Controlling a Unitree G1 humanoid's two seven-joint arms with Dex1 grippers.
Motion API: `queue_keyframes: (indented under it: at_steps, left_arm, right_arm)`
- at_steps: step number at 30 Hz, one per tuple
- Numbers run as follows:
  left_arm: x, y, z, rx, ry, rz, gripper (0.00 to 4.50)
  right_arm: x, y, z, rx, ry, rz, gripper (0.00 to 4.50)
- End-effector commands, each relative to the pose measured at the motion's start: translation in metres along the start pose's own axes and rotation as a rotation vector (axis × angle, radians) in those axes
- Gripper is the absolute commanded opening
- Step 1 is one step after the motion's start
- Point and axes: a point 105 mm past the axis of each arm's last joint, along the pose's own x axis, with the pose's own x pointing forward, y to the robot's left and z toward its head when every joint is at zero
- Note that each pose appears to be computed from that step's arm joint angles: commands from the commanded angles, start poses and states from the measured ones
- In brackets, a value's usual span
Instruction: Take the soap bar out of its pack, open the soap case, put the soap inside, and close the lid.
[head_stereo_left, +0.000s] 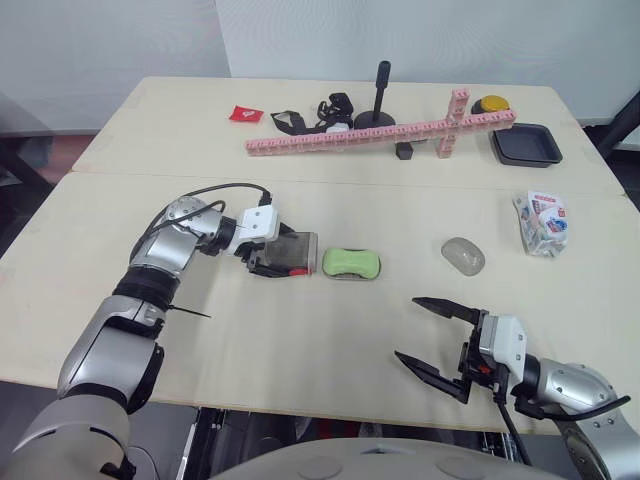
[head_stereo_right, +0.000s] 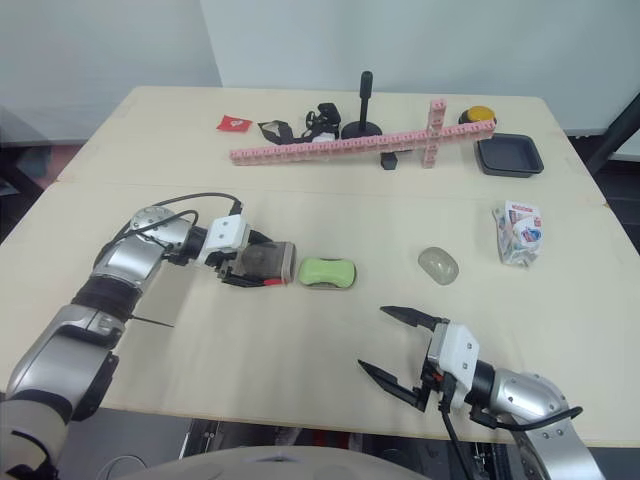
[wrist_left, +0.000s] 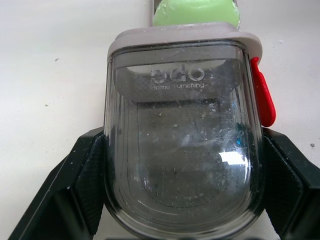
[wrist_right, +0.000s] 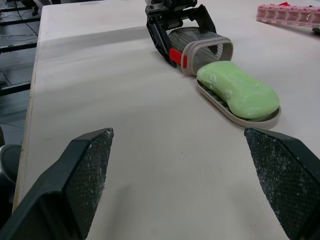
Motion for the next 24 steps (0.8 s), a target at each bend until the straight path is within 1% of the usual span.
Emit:
queue_keyframes:
  at_steps: [1, 7, 10, 12, 15, 17, 21, 24]
  left_arm:
    - [-0.005, 0.003, 0.001, 0.012, 0.000, 0.017, 3.48]
    - [-0.019, 0.004, 0.003, 0.037, -0.026, 0.050, 3.48]
    - [-0.026, -0.002, 0.007, 0.064, -0.039, 0.033, 3.48]
    - [-0.029, -0.010, 0.006, 0.086, -0.030, 0.014, 3.48]
    - [-0.032, -0.017, 0.007, 0.080, -0.042, 0.003, 3.48]
    - [-0.032, -0.022, 0.011, 0.059, -0.070, -0.003, 3.48]
    - [-0.029, -0.028, 0.015, 0.045, -0.082, -0.015, 3.48]
    - [-0.024, -0.038, 0.012, 0.033, -0.077, -0.043, 3.48]
  right_arm:
    - [-0.001, 0.001, 0.011, -0.030, -0.023, 0.010, 4.50]
    - [-0.003, 0.002, 0.018, -0.116, 0.022, 0.104, 4.50]
    - [0.002, -0.011, 0.029, -0.127, 0.032, 0.106, 4.50]
    - [0.011, -0.022, 0.037, -0.148, 0.052, 0.136, 4.50]
    - [0.031, -0.053, 0.040, -0.182, 0.116, 0.159, 4.50]
    - [0.046, -0.070, 0.046, -0.192, 0.150, 0.169, 4.50]
    - [0.061, -0.076, 0.050, -0.204, 0.219, 0.238, 4.50]
    - [0.078, -0.075, 0.045, -0.231, 0.309, 0.317, 4.50]
